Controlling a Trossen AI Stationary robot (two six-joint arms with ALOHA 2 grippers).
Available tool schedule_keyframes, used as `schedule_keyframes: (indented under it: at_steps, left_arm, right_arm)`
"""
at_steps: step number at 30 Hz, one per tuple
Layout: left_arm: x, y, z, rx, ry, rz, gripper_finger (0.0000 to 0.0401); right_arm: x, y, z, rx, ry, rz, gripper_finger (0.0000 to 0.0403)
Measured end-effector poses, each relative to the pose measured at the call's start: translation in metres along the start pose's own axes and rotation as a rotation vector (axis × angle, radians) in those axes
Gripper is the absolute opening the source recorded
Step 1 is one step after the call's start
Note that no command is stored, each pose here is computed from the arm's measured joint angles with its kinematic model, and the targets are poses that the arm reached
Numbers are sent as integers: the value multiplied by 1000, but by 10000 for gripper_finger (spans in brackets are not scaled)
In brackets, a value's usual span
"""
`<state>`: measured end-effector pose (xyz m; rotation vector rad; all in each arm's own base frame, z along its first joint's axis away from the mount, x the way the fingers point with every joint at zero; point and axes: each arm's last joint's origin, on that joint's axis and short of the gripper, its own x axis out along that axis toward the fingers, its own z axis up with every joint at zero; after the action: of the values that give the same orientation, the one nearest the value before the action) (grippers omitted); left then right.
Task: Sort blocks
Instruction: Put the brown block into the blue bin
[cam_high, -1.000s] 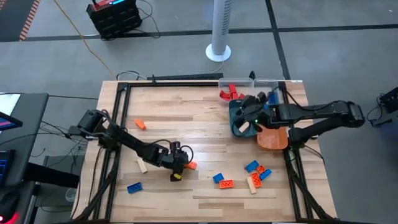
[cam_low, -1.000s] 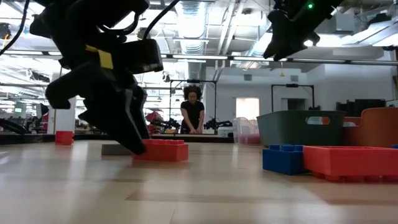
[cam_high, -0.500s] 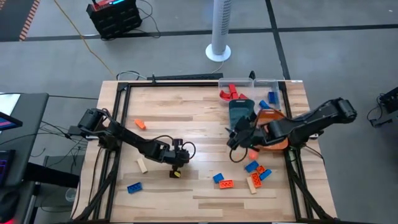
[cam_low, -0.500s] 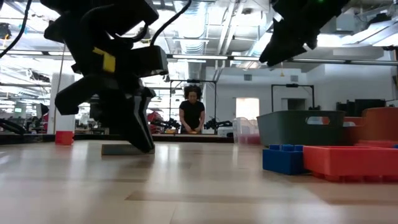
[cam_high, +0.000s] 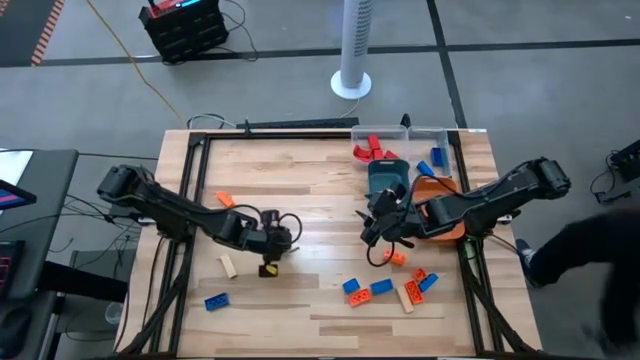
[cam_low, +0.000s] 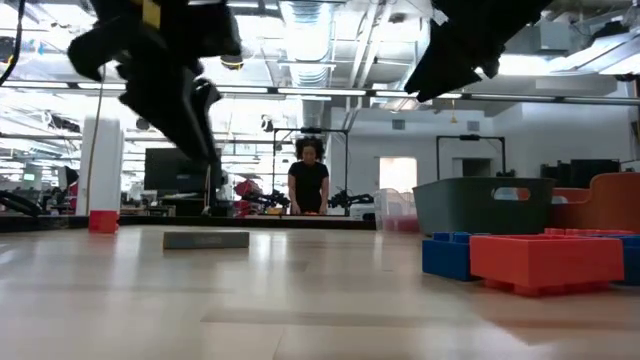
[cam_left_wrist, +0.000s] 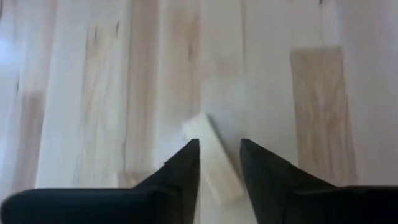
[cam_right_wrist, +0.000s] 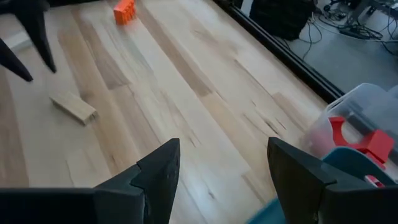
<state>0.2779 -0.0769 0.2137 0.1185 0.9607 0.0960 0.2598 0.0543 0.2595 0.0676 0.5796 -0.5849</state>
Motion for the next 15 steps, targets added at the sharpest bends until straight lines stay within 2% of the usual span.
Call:
schedule_keyframes:
  at_steps: [5,8,12,15]
  left_arm:
    - [12,1,-21,-110,44,4,192]
    - [24,1,-29,-132,23,3,228]
    - [26,0,-29,-173,-119,-22,250]
    - [32,-2,-40,-201,-199,-11,252]
  right_arm:
    - [5,7,2,0,-28,9,244]
    - [11,14,3,-16,-59,20,244]
    - [13,19,4,-26,-84,26,244]
    - [9,23,4,-22,-119,2,244]
